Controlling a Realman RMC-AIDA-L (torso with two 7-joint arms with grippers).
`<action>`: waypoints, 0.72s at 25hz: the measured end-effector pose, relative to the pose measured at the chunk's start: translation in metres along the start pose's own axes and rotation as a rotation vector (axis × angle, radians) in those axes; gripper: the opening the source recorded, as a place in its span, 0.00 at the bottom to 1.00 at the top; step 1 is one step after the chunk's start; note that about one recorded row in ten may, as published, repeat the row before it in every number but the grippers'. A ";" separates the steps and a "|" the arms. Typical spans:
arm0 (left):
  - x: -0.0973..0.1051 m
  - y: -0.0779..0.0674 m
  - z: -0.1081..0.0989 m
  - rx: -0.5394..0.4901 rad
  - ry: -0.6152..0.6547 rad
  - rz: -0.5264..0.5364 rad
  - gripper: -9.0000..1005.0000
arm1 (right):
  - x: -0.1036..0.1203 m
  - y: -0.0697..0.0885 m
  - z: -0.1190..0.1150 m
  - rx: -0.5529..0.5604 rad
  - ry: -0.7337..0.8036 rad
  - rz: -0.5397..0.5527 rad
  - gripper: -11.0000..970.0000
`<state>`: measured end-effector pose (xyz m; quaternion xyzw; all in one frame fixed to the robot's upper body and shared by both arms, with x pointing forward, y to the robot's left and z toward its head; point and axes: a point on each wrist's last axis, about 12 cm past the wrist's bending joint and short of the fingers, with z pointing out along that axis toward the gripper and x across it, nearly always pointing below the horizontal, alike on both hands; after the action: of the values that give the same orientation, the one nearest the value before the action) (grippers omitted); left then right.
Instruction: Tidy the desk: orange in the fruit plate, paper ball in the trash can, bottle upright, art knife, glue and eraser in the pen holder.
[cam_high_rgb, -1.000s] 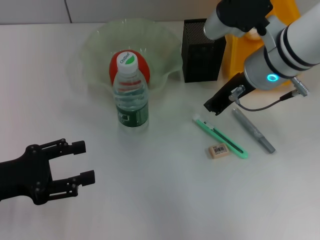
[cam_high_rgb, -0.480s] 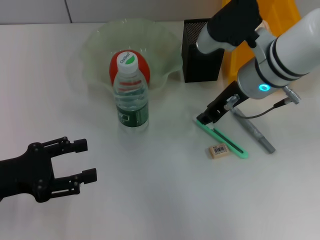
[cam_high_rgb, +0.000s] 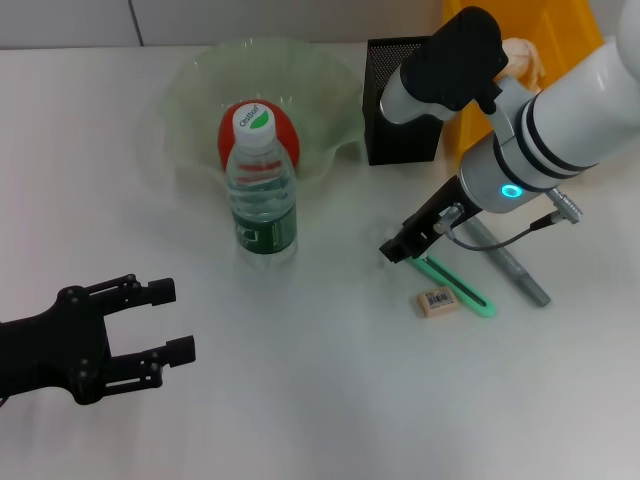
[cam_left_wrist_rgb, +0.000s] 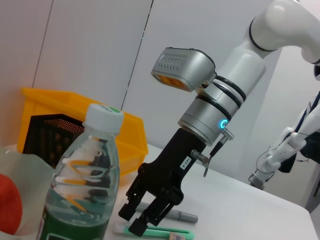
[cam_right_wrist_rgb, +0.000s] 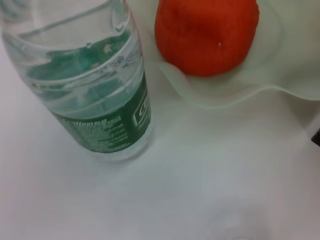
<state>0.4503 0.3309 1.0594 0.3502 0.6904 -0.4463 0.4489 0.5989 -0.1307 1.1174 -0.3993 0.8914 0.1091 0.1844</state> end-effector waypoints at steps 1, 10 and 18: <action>0.000 0.000 0.000 -0.003 0.001 0.000 0.78 | 0.000 0.001 0.001 0.000 0.003 -0.003 0.47; 0.002 0.001 0.002 -0.017 0.003 -0.003 0.78 | 0.000 0.000 0.004 0.002 0.017 0.002 0.46; 0.003 0.001 0.002 -0.018 0.003 -0.005 0.78 | 0.001 -0.002 0.006 0.007 0.015 0.010 0.31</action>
<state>0.4504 0.3298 1.0565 0.3453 0.6959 -0.4406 0.4499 0.6011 -0.1301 1.1116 -0.3951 0.8951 0.1040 0.1785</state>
